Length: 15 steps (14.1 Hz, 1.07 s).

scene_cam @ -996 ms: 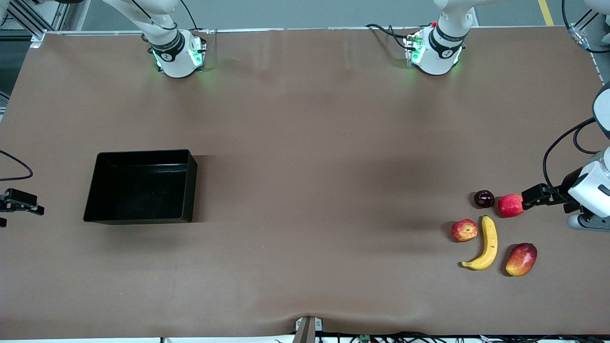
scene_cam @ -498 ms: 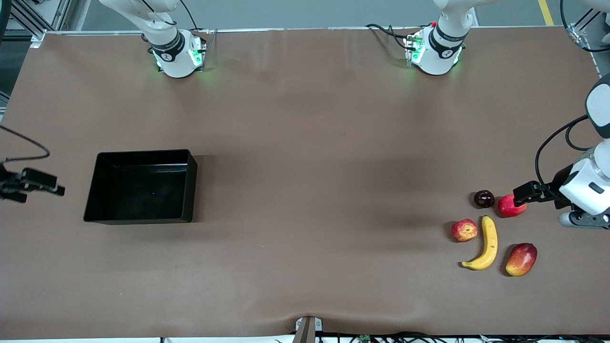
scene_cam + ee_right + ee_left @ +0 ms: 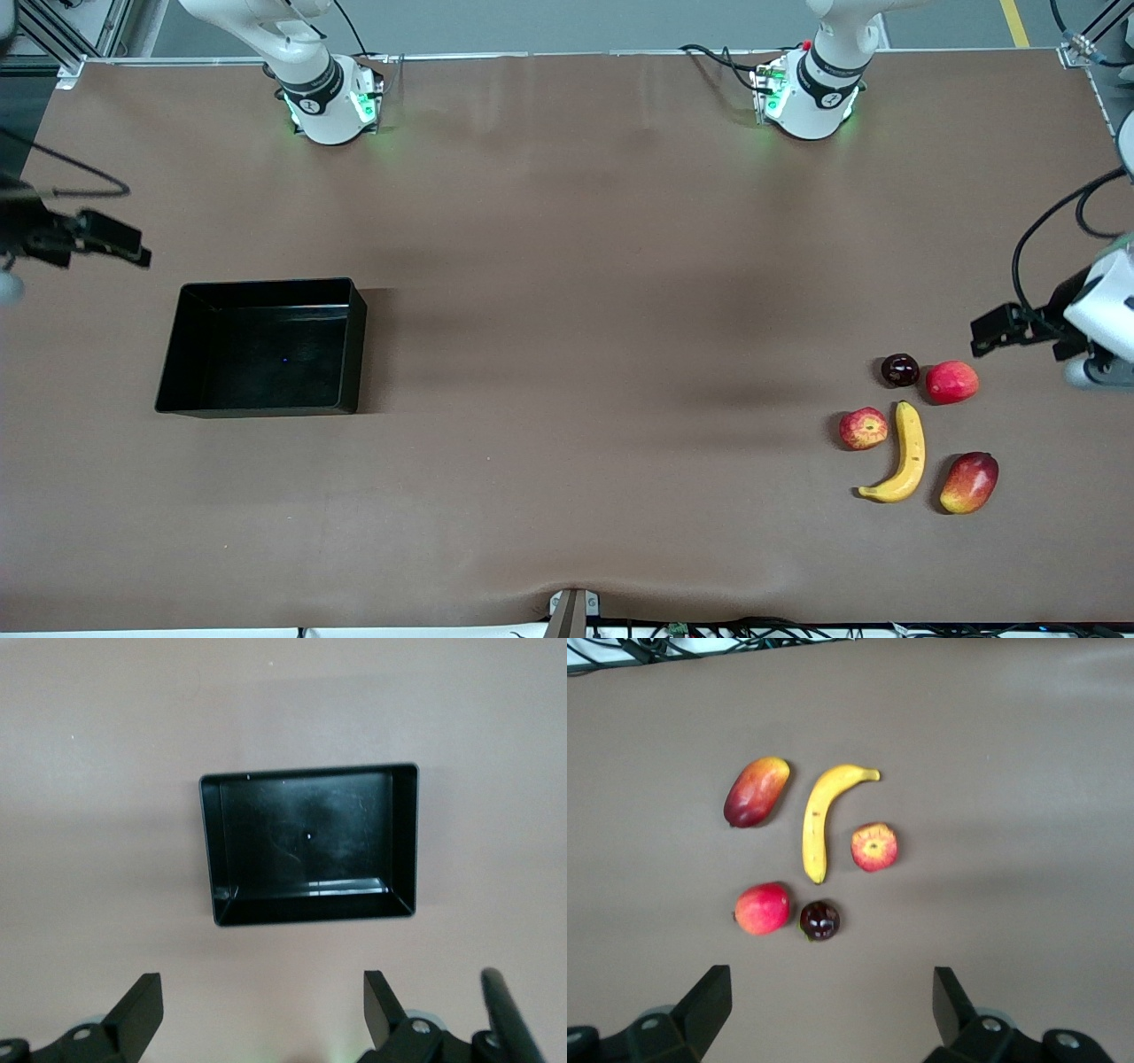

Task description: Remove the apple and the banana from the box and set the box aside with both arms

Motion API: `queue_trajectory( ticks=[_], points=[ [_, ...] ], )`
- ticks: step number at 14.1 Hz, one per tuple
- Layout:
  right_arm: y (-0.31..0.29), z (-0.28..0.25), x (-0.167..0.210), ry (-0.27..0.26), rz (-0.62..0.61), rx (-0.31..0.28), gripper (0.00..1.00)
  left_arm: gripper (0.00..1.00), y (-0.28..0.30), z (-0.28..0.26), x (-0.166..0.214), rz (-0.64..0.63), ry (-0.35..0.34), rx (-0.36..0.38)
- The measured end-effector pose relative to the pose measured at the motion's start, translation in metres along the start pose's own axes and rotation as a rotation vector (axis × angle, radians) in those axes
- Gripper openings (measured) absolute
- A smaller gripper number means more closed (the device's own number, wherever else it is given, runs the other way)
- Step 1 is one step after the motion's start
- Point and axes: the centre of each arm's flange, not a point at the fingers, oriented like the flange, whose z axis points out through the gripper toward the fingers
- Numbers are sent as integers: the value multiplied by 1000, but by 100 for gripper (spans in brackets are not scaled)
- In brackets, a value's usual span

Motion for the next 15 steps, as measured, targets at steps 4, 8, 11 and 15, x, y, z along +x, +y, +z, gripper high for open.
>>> queue_trajectory(
  ticks=[4,8,11,15],
  points=[
    [15,-8,-43,10,22,-22,100,100,7,-48,-22,32,23,21],
    [39,5,-42,24,53,-18,100,100,8,-66,-42,28,-20,30],
    [36,9,-38,35,43,-19,100,100,6,-82,-63,14,-26,39],
    [39,-3,-41,59,49,-19,100,100,15,-92,-95,5,-30,1]
  ],
)
